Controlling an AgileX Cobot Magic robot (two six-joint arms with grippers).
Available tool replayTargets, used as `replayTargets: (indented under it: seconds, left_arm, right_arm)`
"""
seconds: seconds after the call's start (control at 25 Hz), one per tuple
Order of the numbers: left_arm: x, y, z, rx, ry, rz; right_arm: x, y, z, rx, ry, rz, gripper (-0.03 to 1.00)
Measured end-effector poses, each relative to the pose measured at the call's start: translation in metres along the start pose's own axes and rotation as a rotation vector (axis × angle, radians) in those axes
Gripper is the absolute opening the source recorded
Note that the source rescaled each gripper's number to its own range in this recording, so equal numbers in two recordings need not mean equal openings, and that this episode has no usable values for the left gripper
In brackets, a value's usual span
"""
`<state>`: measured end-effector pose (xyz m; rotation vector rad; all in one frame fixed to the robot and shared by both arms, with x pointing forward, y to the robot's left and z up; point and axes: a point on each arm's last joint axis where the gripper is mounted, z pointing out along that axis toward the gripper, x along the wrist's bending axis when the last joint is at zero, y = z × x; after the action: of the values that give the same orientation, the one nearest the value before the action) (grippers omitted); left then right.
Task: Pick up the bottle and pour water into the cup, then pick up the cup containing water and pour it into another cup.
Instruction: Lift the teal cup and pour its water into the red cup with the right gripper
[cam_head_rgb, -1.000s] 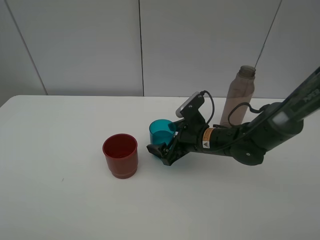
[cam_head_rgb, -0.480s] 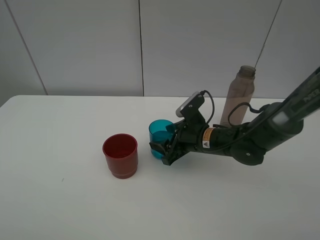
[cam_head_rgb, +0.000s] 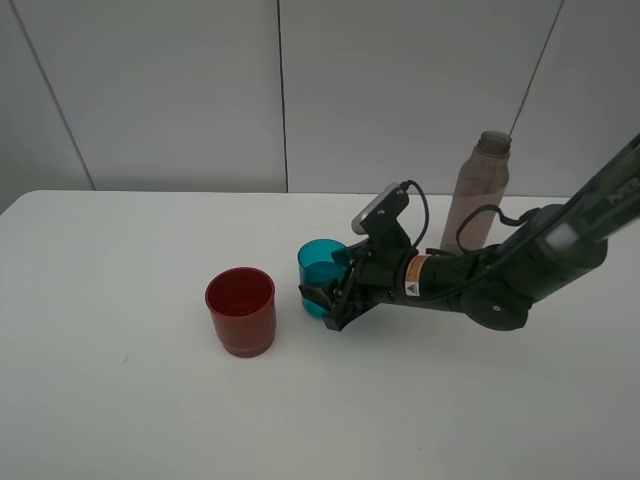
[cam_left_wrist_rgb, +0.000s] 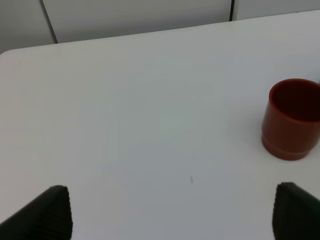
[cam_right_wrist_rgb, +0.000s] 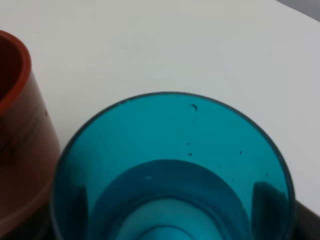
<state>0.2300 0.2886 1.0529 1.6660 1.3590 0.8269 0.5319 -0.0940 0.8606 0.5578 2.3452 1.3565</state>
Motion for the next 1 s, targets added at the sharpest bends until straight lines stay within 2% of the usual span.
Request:
replayTargets:
  seconds: [0.4,0.72,1.0]
  left_arm:
    - [0.000,0.000,0.000,0.000,0.000,0.000]
    - [0.000,0.000,0.000,0.000,0.000,0.000]
    - [0.000,0.000,0.000,0.000,0.000,0.000]
  right_arm:
    - [-0.002,0.004,-0.004,0.028,-0.015,-0.011,0.10]
    - [-0.007,0.026,-0.017,0.013,-0.051,-0.044,0.10]
    - [-0.011,0.042,-0.031,0.048,-0.082,-0.095,0.10]
